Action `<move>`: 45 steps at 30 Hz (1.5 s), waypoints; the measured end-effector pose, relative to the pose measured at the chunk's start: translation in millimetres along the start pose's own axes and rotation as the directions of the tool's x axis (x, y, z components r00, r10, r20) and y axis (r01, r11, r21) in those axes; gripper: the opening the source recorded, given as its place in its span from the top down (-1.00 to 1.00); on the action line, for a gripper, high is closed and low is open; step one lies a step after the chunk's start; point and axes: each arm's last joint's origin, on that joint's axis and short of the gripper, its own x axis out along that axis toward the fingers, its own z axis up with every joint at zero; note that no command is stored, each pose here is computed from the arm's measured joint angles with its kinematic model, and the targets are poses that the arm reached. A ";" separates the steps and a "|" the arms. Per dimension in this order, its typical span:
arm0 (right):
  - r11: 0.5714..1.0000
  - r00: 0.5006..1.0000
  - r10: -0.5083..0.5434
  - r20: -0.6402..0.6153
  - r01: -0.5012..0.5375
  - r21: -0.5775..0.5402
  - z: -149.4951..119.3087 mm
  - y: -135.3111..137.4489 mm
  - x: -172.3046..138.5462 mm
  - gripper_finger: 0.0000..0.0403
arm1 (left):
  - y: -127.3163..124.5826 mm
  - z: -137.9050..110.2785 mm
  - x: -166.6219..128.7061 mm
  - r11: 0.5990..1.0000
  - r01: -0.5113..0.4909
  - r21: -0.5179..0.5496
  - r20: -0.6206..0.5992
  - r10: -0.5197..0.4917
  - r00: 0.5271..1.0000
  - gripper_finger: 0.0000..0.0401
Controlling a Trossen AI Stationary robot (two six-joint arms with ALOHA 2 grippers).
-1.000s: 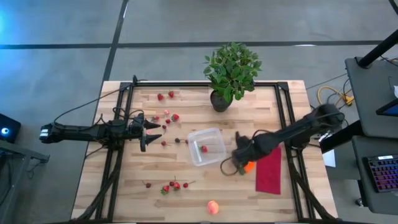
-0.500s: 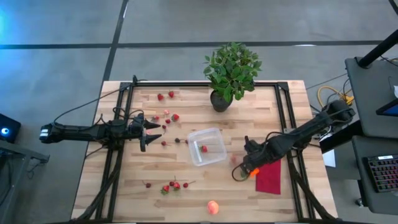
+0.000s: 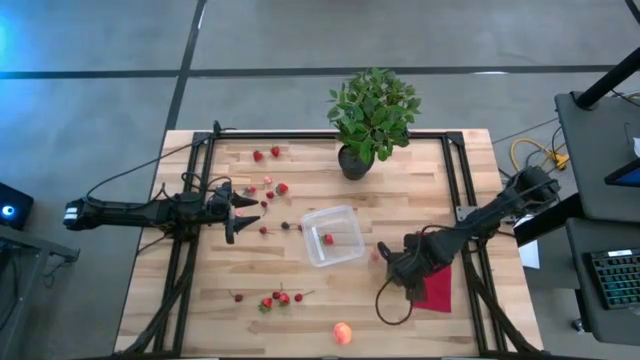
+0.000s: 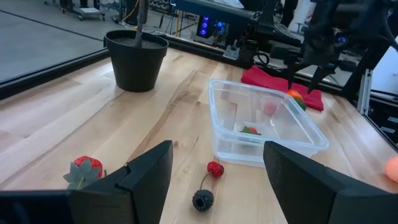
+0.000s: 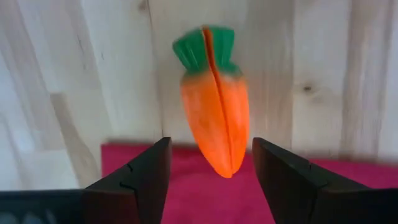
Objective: Pick and placing Produce into tupperware
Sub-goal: Put the orange carrot into the transparent bin
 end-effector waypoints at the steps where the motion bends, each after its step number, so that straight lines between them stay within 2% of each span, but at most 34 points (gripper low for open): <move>1: 1.000 1.000 -0.015 0.003 0.015 -0.009 1.2 0.2 2.3 -0.07 | 0.0 0.1 -0.1 1.000 0.000 -0.001 0.001 0.000 1.000 -0.19; 7: 0.991 0.994 -0.106 0.022 0.107 -0.076 5.8 -1.0 11.9 -0.07 | 0.0 0.1 0.0 1.000 0.000 -0.001 0.001 0.000 1.000 -0.19; 15: 0.985 0.993 -0.117 0.030 0.120 -0.125 9.9 0.4 20.9 -0.07 | 0.0 0.0 0.0 1.000 0.000 0.000 0.000 0.000 1.000 -0.19; 22: 0.993 0.991 -0.106 0.082 0.110 -0.045 15.9 3.5 25.0 -0.07 | 0.0 0.0 0.0 1.000 0.000 0.000 0.000 0.000 1.000 -0.19; 28: 0.986 0.977 -0.162 0.137 0.156 0.055 18.3 2.5 25.0 -0.07 | 0.0 0.0 0.0 1.000 0.000 0.000 0.000 0.000 1.000 -0.19; 34: 0.986 0.972 -0.161 0.172 0.151 0.071 19.4 2.3 27.7 -0.07 | 0.0 -0.1 0.1 1.000 0.000 0.000 -0.001 0.000 1.000 -0.19; 45: 0.980 0.972 -0.176 0.154 0.158 0.121 12.7 -3.4 36.5 -0.06 | 0.0 0.0 0.0 1.000 0.000 0.000 0.000 0.000 1.000 -0.19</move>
